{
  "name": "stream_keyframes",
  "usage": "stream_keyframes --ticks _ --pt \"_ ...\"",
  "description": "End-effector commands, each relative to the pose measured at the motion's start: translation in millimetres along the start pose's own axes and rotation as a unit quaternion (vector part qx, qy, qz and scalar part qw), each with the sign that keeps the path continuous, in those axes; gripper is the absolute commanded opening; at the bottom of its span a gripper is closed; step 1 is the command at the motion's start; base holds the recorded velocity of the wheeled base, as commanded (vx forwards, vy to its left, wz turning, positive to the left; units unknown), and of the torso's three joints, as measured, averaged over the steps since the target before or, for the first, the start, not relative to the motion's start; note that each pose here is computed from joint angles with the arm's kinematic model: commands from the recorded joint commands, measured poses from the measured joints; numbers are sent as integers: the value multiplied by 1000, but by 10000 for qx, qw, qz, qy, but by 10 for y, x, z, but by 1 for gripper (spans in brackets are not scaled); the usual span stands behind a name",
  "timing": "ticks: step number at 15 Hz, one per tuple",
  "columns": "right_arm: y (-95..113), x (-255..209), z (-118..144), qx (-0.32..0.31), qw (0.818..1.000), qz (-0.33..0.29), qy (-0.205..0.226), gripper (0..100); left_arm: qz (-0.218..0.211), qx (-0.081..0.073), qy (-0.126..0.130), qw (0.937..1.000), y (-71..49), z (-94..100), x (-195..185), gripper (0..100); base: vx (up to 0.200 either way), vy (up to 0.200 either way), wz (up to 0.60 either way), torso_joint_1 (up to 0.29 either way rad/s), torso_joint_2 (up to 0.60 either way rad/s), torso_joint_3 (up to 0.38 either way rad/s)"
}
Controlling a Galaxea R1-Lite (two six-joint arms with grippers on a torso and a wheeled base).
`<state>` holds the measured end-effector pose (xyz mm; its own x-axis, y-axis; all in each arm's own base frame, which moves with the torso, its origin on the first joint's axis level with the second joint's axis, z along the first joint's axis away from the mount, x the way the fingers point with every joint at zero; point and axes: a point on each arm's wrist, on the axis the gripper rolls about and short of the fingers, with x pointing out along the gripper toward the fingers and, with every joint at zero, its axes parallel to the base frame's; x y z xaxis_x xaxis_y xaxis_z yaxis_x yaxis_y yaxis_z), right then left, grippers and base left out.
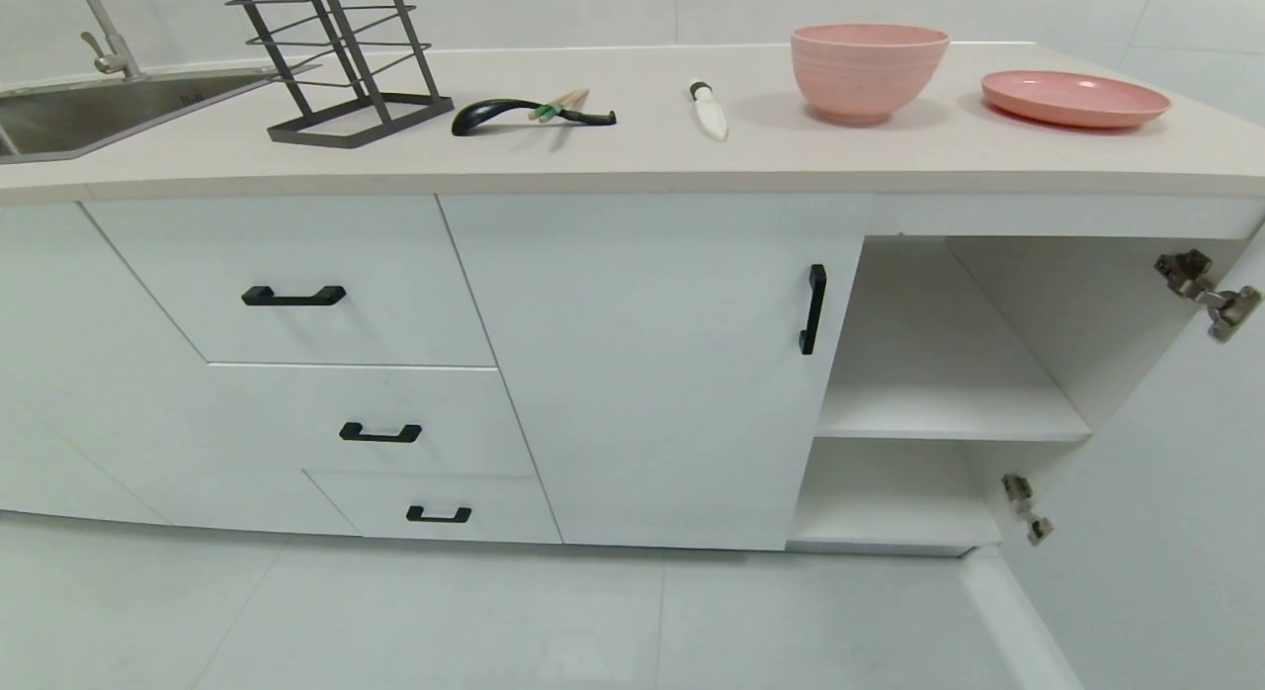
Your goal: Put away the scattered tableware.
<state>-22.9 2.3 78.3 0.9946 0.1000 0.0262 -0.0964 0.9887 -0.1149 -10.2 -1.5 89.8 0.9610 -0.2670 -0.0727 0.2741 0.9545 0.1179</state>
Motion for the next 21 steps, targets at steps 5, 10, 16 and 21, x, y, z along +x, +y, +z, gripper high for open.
stream_keyframes --ticks 5,10,16,21 --pt "-12 -1 -28 417 9984 -345 149 100 1409 102 -237 9897 -35 -106 -99 100 0 0 0 0 0 0" --pt "-26 -3 -30 473 9965 -675 169 100 757 -147 -483 9959 -63 -101 -113 100 0 0 0 0 0 0" --pt "-27 -3 -30 558 9961 -669 163 100 793 -172 -481 9955 -62 -101 -114 100 0 0 0 0 0 0" --pt "-28 -3 -28 641 9953 -716 152 100 914 -202 -471 9945 -56 -102 -115 100 0 0 -360 1 0 3"
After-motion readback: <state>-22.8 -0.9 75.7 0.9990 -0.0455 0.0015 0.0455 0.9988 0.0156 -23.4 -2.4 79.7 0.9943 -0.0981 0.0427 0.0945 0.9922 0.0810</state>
